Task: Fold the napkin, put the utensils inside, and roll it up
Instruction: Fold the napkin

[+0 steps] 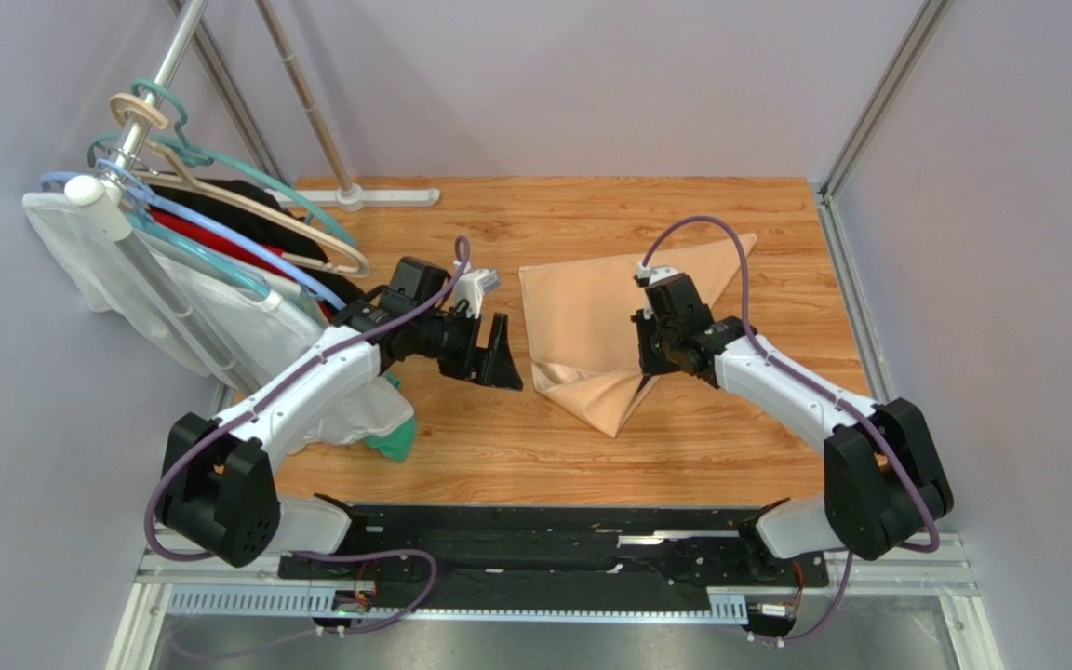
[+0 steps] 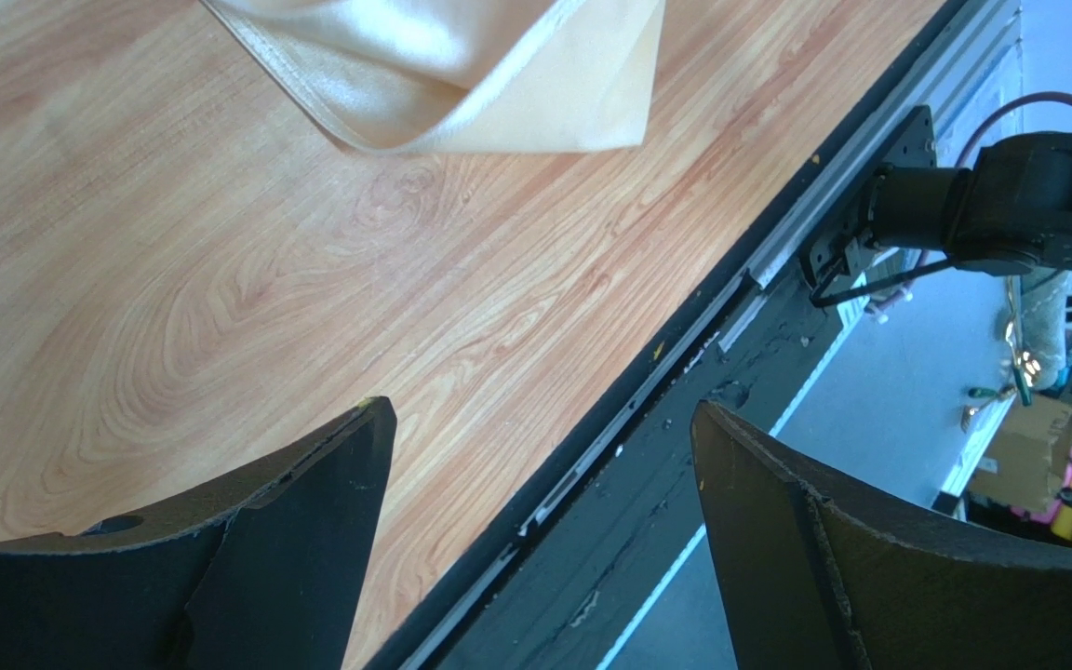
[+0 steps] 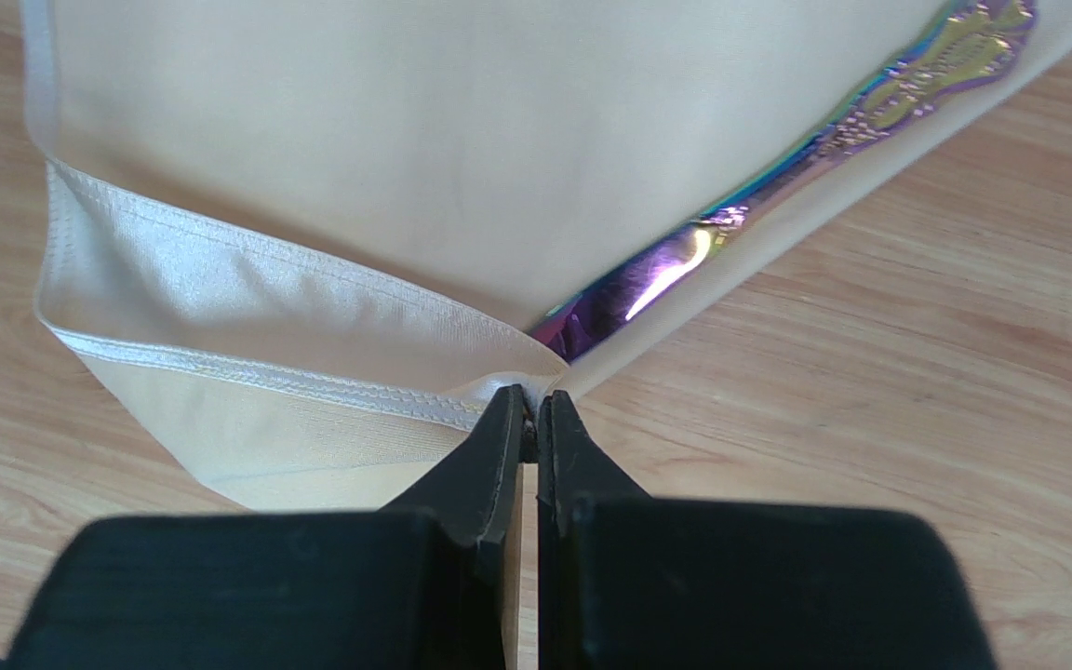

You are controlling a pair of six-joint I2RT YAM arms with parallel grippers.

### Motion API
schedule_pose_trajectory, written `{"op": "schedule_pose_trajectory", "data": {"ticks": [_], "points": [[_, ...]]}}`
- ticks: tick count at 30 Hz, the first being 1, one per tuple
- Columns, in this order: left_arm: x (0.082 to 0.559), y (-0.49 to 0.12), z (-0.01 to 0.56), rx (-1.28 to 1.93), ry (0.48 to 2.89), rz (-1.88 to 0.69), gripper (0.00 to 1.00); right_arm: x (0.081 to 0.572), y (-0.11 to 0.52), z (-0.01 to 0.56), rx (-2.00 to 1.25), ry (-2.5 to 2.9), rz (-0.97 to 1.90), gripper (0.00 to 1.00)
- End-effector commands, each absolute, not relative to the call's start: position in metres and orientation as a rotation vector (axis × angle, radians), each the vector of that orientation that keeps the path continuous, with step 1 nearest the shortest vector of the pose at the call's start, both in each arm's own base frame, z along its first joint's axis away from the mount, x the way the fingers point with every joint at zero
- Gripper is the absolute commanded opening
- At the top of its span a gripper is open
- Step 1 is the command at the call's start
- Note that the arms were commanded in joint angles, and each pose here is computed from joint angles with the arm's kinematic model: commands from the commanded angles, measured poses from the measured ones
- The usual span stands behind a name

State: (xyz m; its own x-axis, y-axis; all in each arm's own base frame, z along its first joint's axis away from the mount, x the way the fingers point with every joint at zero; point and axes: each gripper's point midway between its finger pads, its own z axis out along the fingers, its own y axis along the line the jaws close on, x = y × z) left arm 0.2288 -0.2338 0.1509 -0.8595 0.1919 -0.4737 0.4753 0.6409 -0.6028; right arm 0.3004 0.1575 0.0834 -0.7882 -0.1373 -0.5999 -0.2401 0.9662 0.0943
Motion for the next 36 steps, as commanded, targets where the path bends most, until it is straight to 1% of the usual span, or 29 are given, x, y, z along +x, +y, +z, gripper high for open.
{"op": "schedule_pose_trajectory", "data": {"ticks": [1, 13, 18, 22, 36], "points": [[0.237, -0.230, 0.152, 0.492, 2.494, -1.096, 0.87, 0.319, 0.137, 0.094, -0.236, 2.474, 0.152, 0.00], [0.235, -0.233, 0.150, 0.500, 2.503, -1.136, 0.87, 0.366, 0.091, 0.096, -0.125, 2.469, 0.032, 0.00], [0.234, -0.234, 0.149, 0.499, 2.506, -1.147, 0.87, 0.385, 0.086, 0.090, -0.116, 2.473, 0.018, 0.00], [0.233, -0.234, 0.149, 0.503, 2.506, -1.150, 0.87, 0.392, 0.074, 0.082, -0.090, 2.489, -0.032, 0.00], [0.234, -0.234, 0.145, 0.496, 2.519, -1.146, 0.87, 0.410, 0.054, 0.077, -0.020, 2.470, -0.032, 0.00]]}}
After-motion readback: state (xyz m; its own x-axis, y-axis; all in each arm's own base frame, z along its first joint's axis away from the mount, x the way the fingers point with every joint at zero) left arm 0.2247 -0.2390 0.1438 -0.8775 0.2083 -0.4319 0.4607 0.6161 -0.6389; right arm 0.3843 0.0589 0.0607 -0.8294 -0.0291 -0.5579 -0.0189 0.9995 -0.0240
